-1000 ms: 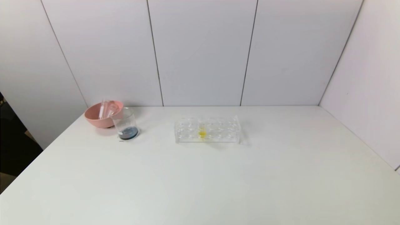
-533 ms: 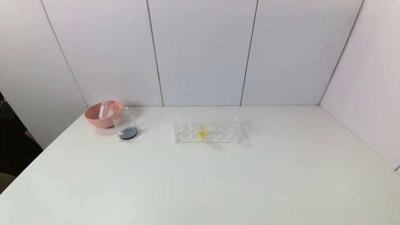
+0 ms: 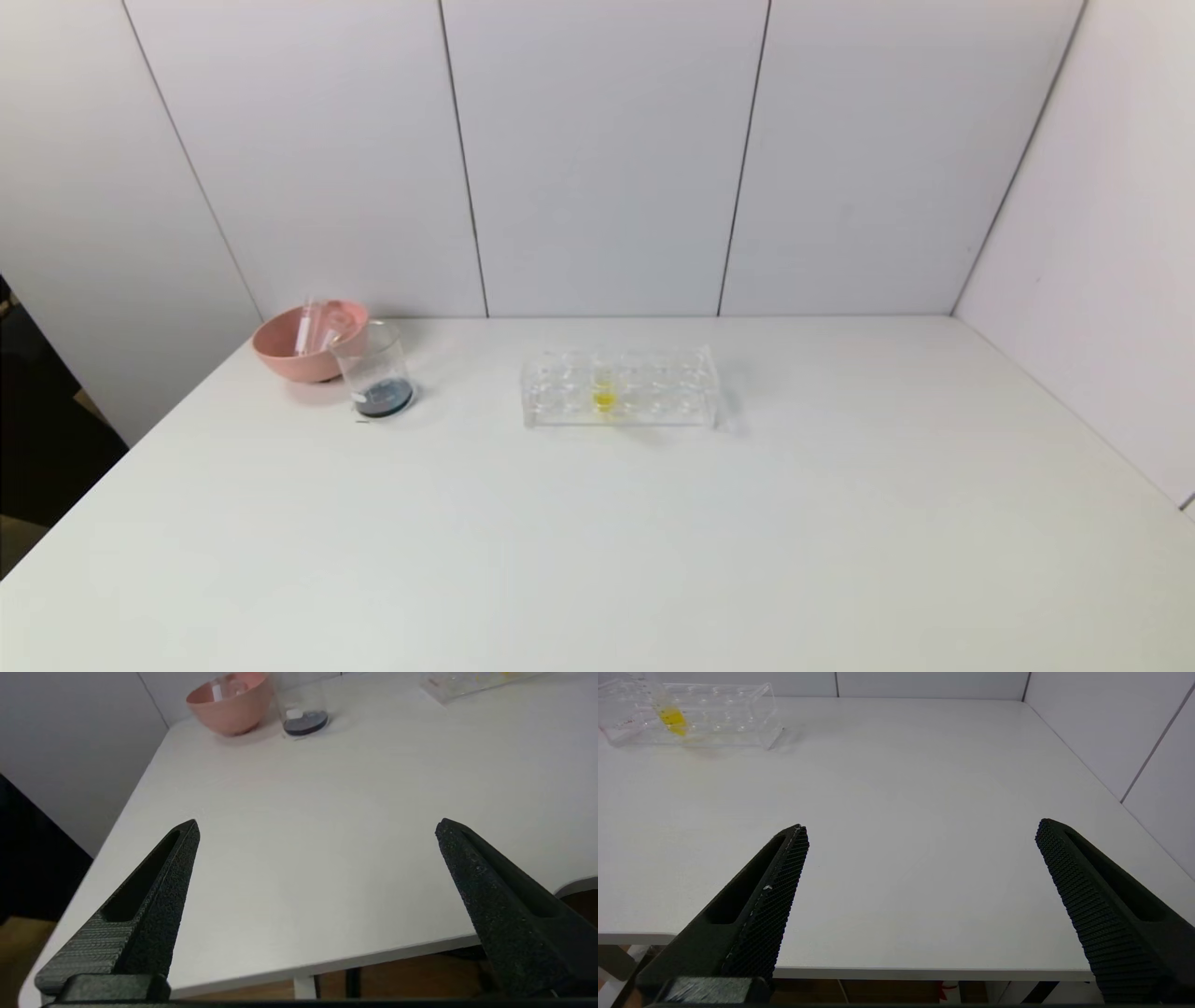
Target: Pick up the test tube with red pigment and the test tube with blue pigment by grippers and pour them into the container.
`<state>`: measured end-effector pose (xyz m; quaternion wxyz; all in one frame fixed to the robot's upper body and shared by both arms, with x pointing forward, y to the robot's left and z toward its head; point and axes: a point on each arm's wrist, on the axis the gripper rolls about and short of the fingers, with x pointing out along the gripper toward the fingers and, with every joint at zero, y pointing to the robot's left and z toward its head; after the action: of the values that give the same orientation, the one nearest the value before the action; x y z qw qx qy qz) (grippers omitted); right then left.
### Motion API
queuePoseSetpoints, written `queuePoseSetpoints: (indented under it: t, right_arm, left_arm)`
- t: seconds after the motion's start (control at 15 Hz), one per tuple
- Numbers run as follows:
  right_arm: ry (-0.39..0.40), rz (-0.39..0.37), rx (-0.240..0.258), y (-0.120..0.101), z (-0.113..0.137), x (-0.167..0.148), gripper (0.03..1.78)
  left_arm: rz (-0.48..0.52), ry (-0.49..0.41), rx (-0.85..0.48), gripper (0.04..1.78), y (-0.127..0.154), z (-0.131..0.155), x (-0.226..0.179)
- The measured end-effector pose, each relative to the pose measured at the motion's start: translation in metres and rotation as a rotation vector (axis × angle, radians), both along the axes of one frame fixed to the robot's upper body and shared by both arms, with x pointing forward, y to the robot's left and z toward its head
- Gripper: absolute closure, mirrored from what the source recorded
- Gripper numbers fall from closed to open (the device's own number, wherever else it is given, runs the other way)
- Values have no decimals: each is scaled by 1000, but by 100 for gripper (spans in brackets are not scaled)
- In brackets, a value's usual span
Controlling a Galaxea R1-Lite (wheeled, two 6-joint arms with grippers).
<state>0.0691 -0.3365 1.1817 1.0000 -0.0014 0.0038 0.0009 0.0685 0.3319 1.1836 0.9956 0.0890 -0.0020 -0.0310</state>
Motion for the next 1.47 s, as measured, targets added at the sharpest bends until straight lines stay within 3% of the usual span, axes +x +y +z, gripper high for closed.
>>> queuePoseSetpoints:
  t: [0.2, 1.47]
  right_arm:
    - [0, 0, 0, 0, 0, 0, 4]
    - [0, 0, -3, 0, 0, 0, 4]
  left_arm:
    - [41, 6, -106, 6, 1, -1, 0]
    - [46, 14, -112, 6, 1, -2, 1]
